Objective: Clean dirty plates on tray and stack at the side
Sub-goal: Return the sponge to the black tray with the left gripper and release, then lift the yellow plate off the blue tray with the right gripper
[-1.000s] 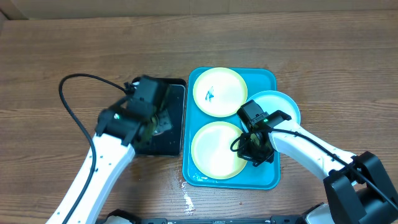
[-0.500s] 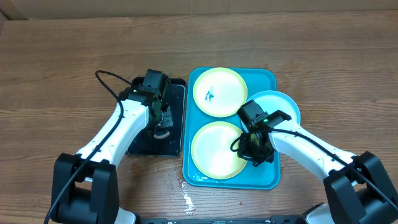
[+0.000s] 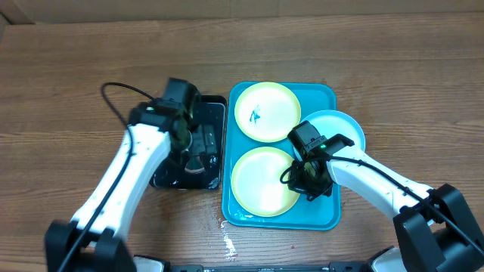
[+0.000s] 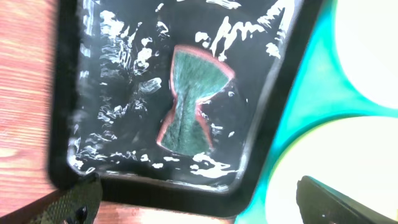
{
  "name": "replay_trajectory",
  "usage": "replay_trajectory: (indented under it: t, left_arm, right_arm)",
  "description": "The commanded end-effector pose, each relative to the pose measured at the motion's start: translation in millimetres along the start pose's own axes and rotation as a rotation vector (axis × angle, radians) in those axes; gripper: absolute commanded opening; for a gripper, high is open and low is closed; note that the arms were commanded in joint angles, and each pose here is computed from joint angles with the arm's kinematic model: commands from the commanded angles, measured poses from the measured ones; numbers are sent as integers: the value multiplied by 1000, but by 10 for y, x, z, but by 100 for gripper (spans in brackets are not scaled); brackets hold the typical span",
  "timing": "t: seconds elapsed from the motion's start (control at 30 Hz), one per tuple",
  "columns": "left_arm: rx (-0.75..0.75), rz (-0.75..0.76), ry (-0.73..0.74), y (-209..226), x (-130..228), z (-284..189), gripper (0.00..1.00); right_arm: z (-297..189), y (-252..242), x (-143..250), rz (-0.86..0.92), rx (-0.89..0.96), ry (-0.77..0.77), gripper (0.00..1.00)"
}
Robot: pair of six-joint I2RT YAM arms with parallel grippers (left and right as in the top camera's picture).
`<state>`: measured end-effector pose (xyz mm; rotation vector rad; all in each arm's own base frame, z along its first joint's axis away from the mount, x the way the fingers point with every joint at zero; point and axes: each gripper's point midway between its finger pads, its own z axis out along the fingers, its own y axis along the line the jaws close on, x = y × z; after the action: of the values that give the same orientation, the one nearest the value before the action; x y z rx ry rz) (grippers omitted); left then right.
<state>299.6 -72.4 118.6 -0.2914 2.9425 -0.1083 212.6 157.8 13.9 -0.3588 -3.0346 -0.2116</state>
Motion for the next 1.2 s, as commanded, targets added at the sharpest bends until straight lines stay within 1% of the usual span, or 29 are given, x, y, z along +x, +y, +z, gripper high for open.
replay_trajectory:
  t: [0.0, 0.03, 0.17, 0.27, 0.37, 0.47, 0.63, 0.73, 0.87, 0.93, 1.07, 1.17]
  left_arm:
    - [123, -34, -159, -58, -218, -702, 100]
    - [136, -43, -182, -37, -228, -826, 100]
    - [145, -62, -263, 112, -187, -1235, 100]
    - [141, -56, -296, 215, -115, -1384, 100]
    - [123, -64, -306, 298, -50, -1446, 100]
    - [108, -68, -299, 341, 12, -1465, 100]
    - [112, -68, -303, 345, 43, -1493, 100]
    - [116, -68, -311, 341, 38, -1508, 100]
    - [126, -82, -328, 335, 30, -1545, 100]
    - [131, -80, -343, 329, 19, -1574, 100]
    - [134, -80, -351, 332, 24, -1596, 100]
    - [134, -80, -352, 332, 28, -1598, 100]
  right_arm:
    - [-10, 17, -101, 5, -6, -41, 7]
    - [-14, 32, -115, -3, -11, -46, 4]
    - [-180, 90, -149, -53, -9, -52, 4]
    - [-480, 107, -248, -60, 33, -110, 4]
    - [-856, 172, -375, -125, 72, -178, 4]
    - [-1249, 306, -548, -168, 77, -276, 4]
    - [-1708, 687, -827, -265, -10, -455, 4]
    - [-1853, 968, -961, -332, -73, -568, 4]
    - [-1992, 1269, -1105, -376, -81, -729, 4]
    - [-2047, 1523, -1109, -467, -92, -807, 4]
    - [-2096, 1828, -1076, -552, -68, -921, 4]
    - [-2182, 1921, -1084, -529, 3, -1037, 4]
